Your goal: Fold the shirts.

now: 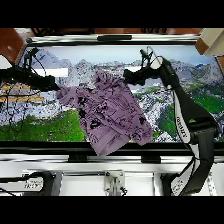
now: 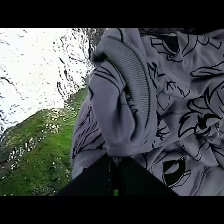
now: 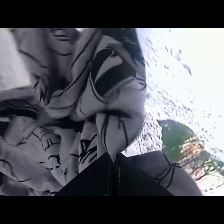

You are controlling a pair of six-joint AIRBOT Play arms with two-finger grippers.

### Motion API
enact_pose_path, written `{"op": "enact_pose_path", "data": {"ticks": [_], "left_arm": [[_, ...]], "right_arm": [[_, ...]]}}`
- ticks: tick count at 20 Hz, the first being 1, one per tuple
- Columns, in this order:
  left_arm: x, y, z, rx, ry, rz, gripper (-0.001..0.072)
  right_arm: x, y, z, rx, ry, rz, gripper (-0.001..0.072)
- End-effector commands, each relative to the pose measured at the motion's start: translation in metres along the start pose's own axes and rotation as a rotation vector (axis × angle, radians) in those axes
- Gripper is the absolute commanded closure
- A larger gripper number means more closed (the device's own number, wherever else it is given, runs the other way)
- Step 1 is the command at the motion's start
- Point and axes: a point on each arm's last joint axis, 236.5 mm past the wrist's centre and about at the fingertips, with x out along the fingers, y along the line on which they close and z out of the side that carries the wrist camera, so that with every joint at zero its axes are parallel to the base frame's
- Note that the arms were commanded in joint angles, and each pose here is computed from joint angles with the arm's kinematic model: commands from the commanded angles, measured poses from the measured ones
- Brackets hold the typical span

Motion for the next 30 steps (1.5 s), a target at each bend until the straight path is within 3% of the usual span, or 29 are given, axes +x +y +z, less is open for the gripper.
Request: {"op": "enact_pose_path", "data": {"ticks": [1, 4, 7, 10, 12, 14, 16, 19, 22, 24, 30], "left_arm": [[0.0, 0.0, 0.0, 0.0, -0.001, 0.001, 0.0653], [-0.003, 0.001, 0.006, 0.002, -0.023, 0.006, 0.0652], [-0.053, -0.009, 0.06, 0.011, -0.219, 0.027, 0.0653], [-0.193, -0.051, 0.149, 0.027, -0.674, 0.012, 0.0653], [-0.319, -0.094, 0.179, 0.025, -1.056, -0.081, 0.0653], [-0.416, -0.133, 0.165, 0.036, -1.344, -0.201, 0.0653], [-0.445, -0.15, 0.13, 0.107, -1.404, -0.152, 0.0653], [-0.39, -0.158, 0.075, 0.224, -1.15, -0.046, 0.0653], [-0.301, -0.131, 0.025, 0.204, -0.759, 0.004, 0.0653], [-0.247, -0.111, 0.002, 0.148, -0.562, -0.017, 0.0653], [-0.063, -0.096, -0.105, 0.049, -0.005, -0.157, 0.0653]], "right_arm": [[-0.027, -0.025, 0.009, 0.005, -0.011, -0.091, 0.0639], [-0.028, -0.017, 0.012, -0.074, -0.023, -0.061, 0.0639], [-0.07, 0.036, 0.079, -0.08, -0.329, 0.098, 0.0639], [-0.18, 0.094, 0.149, -0.068, -0.743, 0.227, 0.0639], [-0.268, 0.139, 0.164, -0.178, -0.935, 0.269, 0.0638], [-0.343, 0.176, 0.151, -0.322, -1.042, 0.275, 0.0638], [-0.391, 0.197, 0.12, -0.463, -1.062, 0.222, 0.0638], [-0.384, 0.165, 0.064, -0.592, -0.825, -0.041, 0.0638], [-0.31, 0.075, -0.018, -0.454, -0.306, -0.237, 0.0638], [-0.262, 0.027, -0.07, -0.348, -0.031, -0.278, 0.0638], [-0.156, -0.079, -0.195, -0.105, 0.399, -0.33, 0.0638]]}}
